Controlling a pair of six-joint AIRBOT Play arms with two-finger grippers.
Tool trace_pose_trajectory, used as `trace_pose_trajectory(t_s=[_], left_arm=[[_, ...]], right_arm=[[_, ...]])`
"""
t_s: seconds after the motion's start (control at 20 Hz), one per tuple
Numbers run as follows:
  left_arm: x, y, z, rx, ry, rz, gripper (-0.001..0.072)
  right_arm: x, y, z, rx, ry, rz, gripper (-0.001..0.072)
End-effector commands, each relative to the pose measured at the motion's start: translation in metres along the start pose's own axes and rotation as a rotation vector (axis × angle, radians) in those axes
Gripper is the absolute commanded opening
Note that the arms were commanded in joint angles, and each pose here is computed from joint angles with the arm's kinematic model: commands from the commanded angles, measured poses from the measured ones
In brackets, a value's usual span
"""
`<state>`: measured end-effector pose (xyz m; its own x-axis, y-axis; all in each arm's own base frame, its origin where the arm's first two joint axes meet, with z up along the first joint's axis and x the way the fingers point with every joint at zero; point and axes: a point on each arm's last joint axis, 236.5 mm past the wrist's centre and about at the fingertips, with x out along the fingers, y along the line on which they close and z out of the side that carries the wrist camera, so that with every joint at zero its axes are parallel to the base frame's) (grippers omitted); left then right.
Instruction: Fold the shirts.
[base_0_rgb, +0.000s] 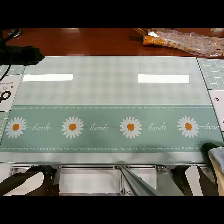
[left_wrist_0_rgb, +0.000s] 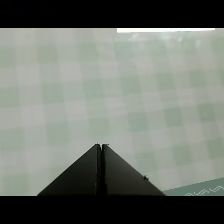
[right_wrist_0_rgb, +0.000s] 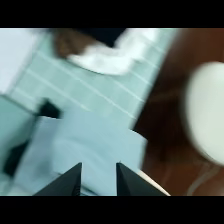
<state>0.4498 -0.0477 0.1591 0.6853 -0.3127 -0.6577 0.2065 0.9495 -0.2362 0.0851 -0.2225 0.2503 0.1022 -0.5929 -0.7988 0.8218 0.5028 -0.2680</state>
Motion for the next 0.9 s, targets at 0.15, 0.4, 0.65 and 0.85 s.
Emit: trace_pose_trajectory(t_s=[0.15, 0.4, 0.65, 0.85], left_arm=[[-0.005, -0.046, -0.026, -0.074, 0.119, -0.185, 0.0197], [-0.005, -0.07, -0.083, 0.059, 0.356, -0.159, 0.053], [-0.019, -0.06, -0.141, 0.26, 0.61, 0.154, 0.072], [-0.016, -0.077, -0.144, 0.265, 0.6, 0.191, 0.072]], right_arm=[[0.026, 0.117, 0.019, -0.152, 0.072, 0.47, 0.0375], [0.029, 0.203, -0.01, -0.359, 0.177, 0.685, 0.0375], [0.027, 0.276, -0.058, -0.859, 0.087, 0.555, 0.0591], [0.025, 0.319, -0.092, -1.037, 0.088, 0.533, 0.0591]])
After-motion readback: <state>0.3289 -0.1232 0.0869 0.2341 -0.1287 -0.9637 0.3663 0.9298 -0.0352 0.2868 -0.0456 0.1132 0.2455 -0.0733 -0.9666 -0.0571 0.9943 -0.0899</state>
